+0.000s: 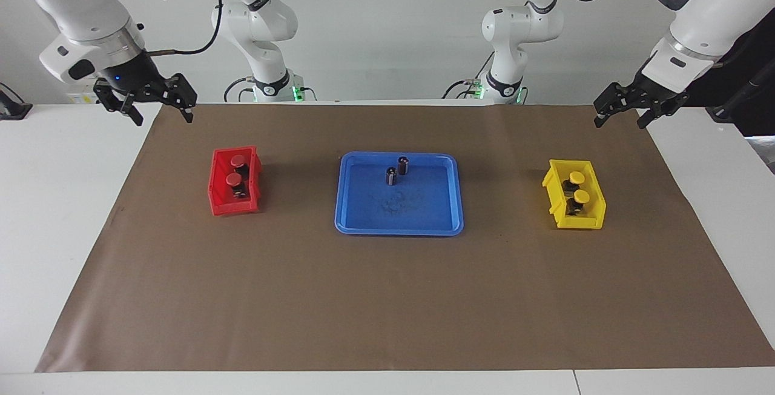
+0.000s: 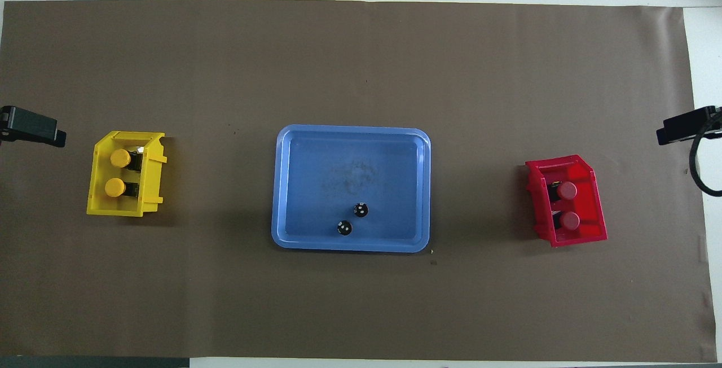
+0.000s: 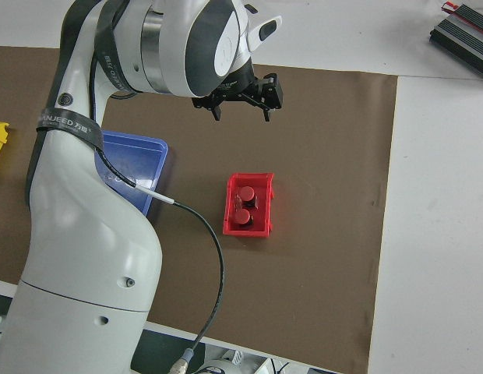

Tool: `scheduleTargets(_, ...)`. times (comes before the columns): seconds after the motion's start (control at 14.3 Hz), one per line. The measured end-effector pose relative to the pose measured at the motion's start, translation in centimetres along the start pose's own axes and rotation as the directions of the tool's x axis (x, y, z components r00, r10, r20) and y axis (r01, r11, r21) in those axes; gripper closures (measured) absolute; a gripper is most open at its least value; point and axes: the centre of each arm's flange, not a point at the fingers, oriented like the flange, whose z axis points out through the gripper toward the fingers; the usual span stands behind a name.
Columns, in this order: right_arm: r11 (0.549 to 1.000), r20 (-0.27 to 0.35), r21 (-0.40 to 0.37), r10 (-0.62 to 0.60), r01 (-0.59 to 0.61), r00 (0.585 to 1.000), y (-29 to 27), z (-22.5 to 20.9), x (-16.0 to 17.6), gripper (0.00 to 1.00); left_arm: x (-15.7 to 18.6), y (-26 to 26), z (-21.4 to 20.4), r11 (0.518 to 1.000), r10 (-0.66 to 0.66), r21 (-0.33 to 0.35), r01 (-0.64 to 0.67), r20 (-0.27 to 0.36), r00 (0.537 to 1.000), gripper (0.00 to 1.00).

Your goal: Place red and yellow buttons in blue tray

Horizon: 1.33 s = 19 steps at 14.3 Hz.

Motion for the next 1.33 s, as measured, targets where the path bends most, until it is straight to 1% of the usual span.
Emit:
scheduleTargets(0.49,1.0,0.001,0.0,0.0,0.0,1.0,0.0,0.0,0.0,0.0,0.0,0.0,0.0,1.0,0.0,0.0,0.0,0.0,1.0,0.0)
scheduleTargets(0.98,1.0,0.02,0.003,-0.008,0.008,1.0,-0.4,0.9,0.0,0.0,0.0,0.0,0.0,1.0,-0.001,0.0,0.001,0.001,1.0,0.0)
scheduleTargets(1.12,1.0,0.027,0.004,-0.008,0.008,1.0,-0.5,1.9,-0.1,0.0,0.0,0.0,0.0,1.0,-0.001,0.0,0.001,0.001,1.0,0.0)
scheduleTargets(1.33,1.0,-0.018,-0.001,-0.011,0.011,1.0,-0.6,5.5,-0.5,0.0,0.0,0.0,0.0,1.0,-0.001,0.0,0.001,0.001,1.0,0.0)
